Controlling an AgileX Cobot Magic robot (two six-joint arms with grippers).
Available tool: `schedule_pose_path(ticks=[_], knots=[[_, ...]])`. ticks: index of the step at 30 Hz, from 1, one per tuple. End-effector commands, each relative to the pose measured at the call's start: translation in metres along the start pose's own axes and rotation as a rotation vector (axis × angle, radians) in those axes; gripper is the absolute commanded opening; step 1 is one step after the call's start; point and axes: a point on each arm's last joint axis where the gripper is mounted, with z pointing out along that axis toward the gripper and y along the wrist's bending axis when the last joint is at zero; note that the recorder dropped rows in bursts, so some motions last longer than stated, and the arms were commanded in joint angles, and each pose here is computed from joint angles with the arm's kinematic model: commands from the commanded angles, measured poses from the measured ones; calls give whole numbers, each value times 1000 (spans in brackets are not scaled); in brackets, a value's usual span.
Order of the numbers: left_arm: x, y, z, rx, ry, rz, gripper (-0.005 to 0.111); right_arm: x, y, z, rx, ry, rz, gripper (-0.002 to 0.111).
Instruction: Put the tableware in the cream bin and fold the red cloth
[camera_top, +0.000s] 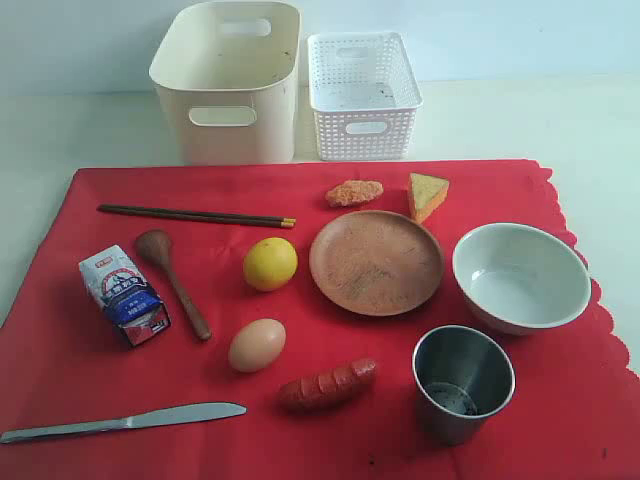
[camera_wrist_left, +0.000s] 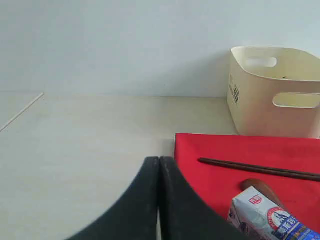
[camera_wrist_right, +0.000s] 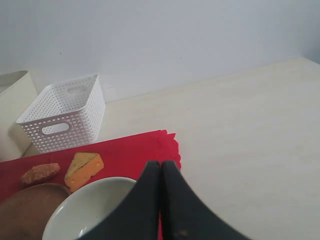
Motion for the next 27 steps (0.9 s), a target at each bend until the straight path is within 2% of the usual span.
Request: schedule_pose_path(ticks=[1, 27], knots=[[-1, 0, 0, -2, -8, -1, 0, 0, -1, 0, 6, -10, -11, 0], [-1, 0, 0, -2, -8, -1, 0, -2, -1, 0, 6, -40, -4, 0]])
